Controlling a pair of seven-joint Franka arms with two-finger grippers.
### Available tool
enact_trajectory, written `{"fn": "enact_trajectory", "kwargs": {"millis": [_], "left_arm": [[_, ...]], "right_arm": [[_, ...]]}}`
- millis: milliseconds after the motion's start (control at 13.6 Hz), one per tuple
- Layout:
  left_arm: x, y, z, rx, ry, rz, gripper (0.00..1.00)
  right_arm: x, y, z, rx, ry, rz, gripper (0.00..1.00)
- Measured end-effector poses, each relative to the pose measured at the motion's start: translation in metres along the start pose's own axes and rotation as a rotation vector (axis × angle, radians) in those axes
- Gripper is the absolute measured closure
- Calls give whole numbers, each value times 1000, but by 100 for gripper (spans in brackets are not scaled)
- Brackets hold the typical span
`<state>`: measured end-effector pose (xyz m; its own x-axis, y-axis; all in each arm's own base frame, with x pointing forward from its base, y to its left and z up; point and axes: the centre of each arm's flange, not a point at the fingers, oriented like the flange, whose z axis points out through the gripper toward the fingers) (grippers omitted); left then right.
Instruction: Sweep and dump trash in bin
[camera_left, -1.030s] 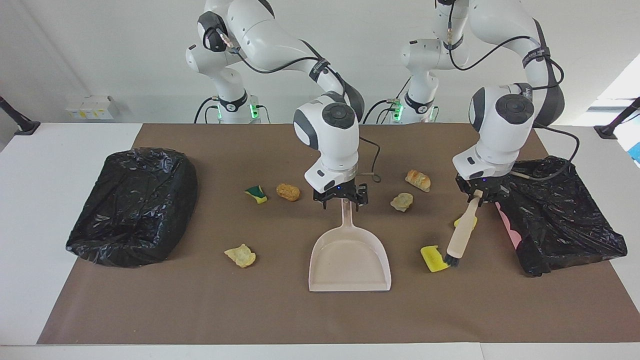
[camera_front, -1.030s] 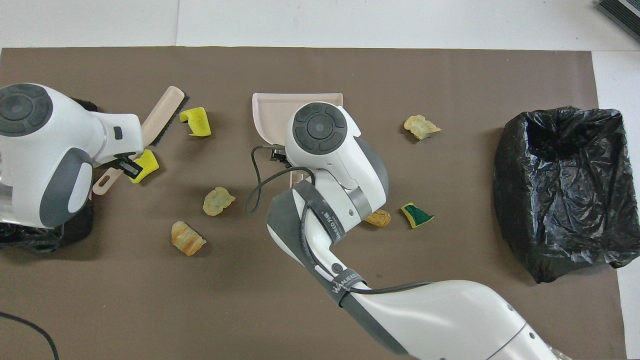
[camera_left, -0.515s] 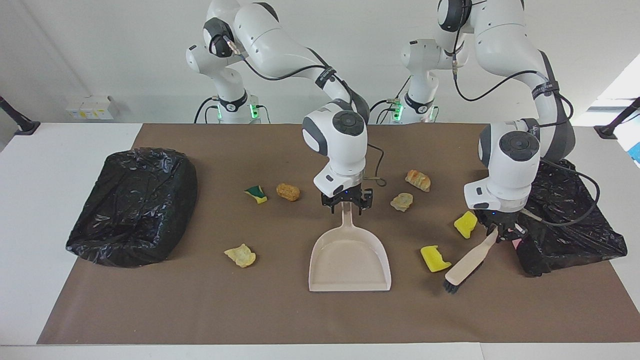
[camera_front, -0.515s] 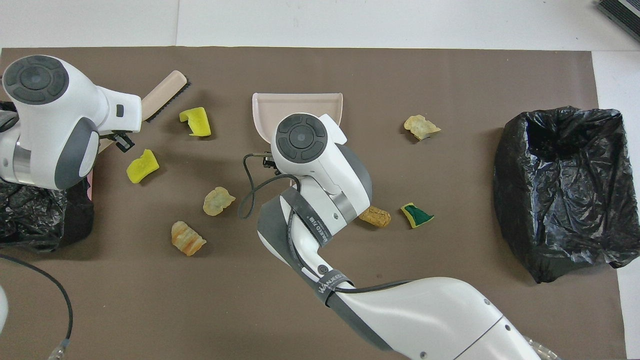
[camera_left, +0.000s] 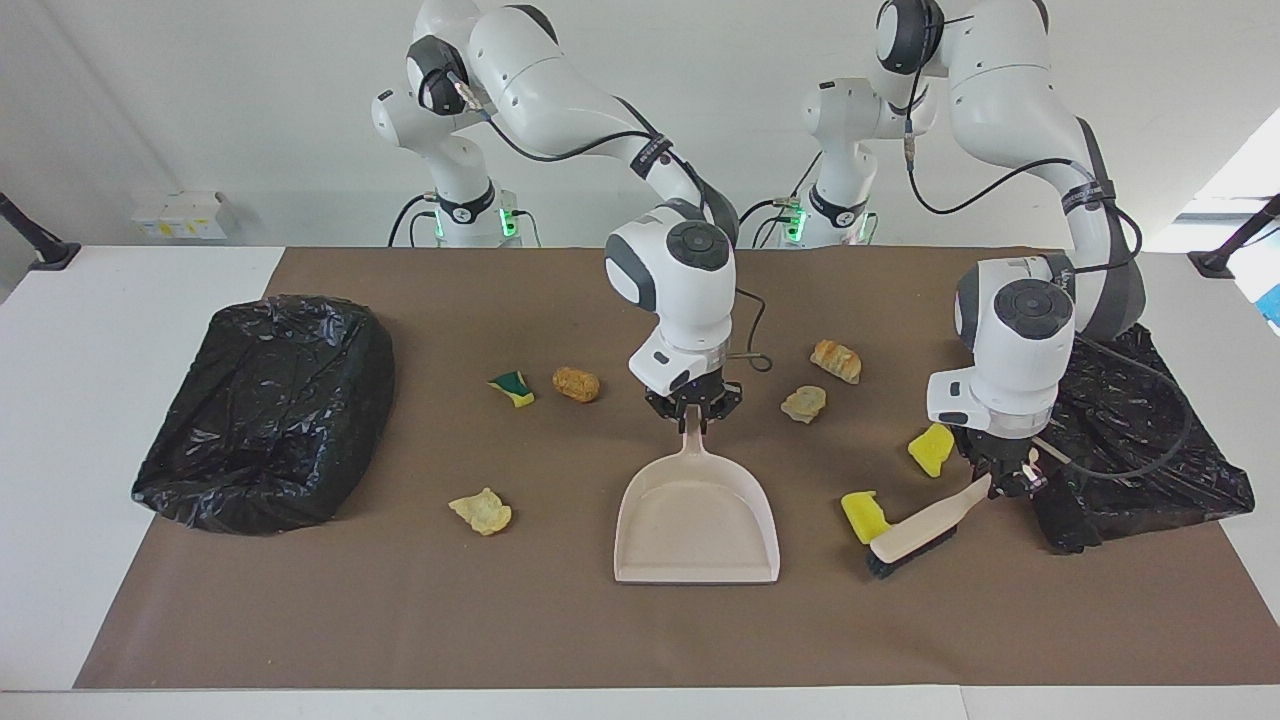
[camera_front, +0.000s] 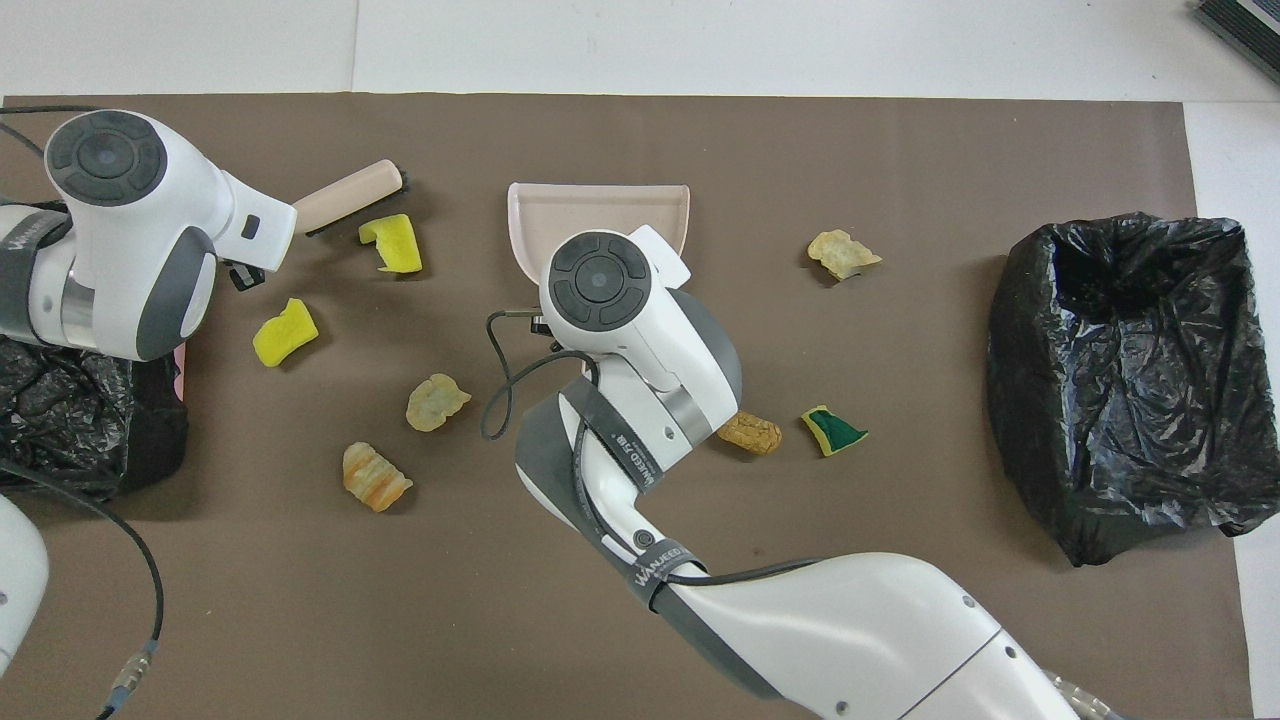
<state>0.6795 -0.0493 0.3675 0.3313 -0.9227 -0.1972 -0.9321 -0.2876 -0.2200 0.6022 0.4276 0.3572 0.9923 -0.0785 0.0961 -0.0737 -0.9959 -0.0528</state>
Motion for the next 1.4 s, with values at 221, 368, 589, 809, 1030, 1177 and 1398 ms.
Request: {"fn": "enact_trajectory", "kwargs": {"millis": [221, 368, 589, 809, 1030, 1177, 1398], "left_arm": [[-2, 12, 3, -54, -31, 71, 74], [-5, 27, -2, -90, -50, 98, 74], [-11, 55, -18, -121, -67, 117, 74], [-14, 79, -44, -176, -54, 87, 74], [-22, 91, -79, -213, -40, -44, 74], [-33, 91, -93, -202, -49, -148, 74], [-63, 87, -81, -222, -86, -340, 74]], "right_arm": [[-4, 3, 10, -14, -17, -3, 56], [-7, 3, 16, -21, -26, -6, 68], [-7, 4, 15, -21, -25, -6, 69], [-2, 8, -4, -7, -3, -8, 69], [-1, 13, -43, -2, 11, -60, 69], [5, 34, -74, -22, -6, -151, 69], [15, 82, -113, -62, -77, -371, 69]]}}
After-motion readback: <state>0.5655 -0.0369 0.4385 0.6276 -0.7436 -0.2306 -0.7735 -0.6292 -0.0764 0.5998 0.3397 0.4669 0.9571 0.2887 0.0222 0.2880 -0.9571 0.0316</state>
